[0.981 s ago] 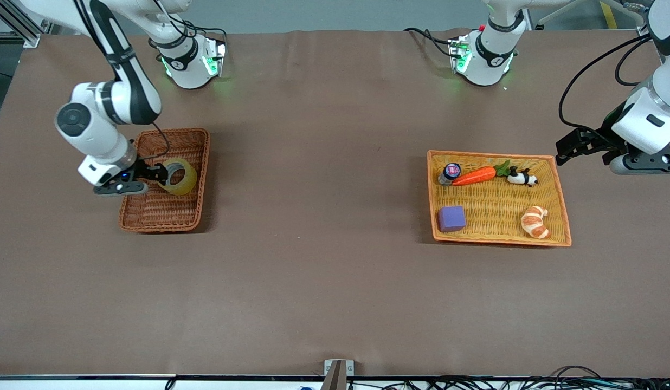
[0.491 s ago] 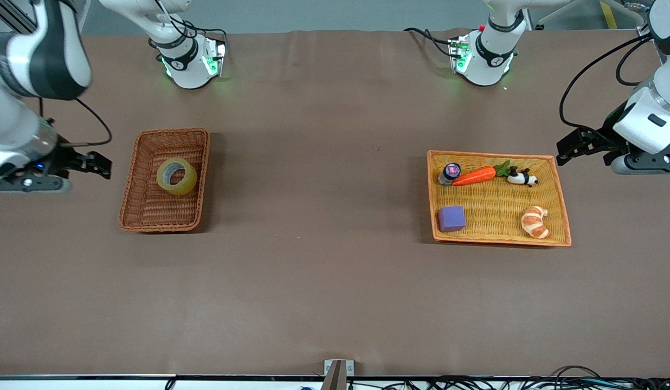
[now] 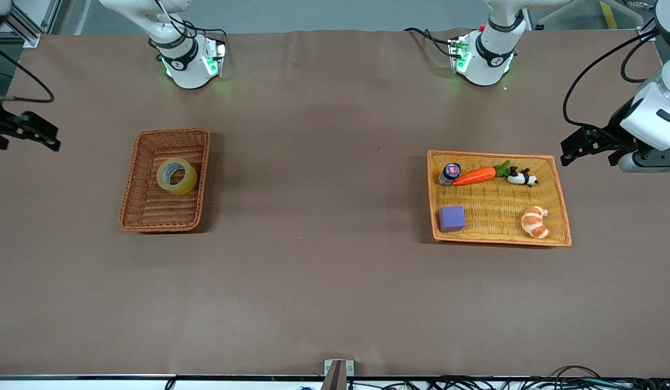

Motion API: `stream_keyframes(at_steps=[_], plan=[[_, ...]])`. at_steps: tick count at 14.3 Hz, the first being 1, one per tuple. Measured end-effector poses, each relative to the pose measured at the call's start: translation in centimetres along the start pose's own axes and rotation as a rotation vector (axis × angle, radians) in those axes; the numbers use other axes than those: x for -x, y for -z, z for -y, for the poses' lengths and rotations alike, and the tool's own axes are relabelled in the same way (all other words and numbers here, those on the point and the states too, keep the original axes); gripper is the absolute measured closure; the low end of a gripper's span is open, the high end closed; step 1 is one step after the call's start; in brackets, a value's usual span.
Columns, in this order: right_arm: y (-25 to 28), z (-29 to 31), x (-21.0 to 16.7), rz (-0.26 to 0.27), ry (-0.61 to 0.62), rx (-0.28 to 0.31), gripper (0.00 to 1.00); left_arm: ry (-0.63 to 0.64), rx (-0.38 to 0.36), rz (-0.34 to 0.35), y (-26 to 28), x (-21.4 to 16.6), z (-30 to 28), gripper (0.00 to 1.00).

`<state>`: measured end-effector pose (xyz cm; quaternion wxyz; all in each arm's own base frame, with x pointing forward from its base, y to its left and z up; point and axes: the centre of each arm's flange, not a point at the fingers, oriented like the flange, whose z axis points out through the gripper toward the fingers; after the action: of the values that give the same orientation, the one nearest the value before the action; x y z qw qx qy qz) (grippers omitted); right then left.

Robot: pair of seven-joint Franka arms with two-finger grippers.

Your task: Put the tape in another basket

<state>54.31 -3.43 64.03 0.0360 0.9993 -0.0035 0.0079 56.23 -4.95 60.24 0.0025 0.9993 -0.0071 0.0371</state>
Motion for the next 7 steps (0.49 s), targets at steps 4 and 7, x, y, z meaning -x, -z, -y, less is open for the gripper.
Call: stream_keyframes(at_steps=[4,7], plan=[[1.4,-1.0,0.5,-0.024,-0.028,-0.05,0.0,0.004,-0.001,-0.009,0.2,-0.5,0.1,0.0],[1.4,-1.1,0.6,-0.021,-0.029,-0.053,0.0,-0.002,0.003,-0.004,-0.3,-1.4,-1.3,0.0]])
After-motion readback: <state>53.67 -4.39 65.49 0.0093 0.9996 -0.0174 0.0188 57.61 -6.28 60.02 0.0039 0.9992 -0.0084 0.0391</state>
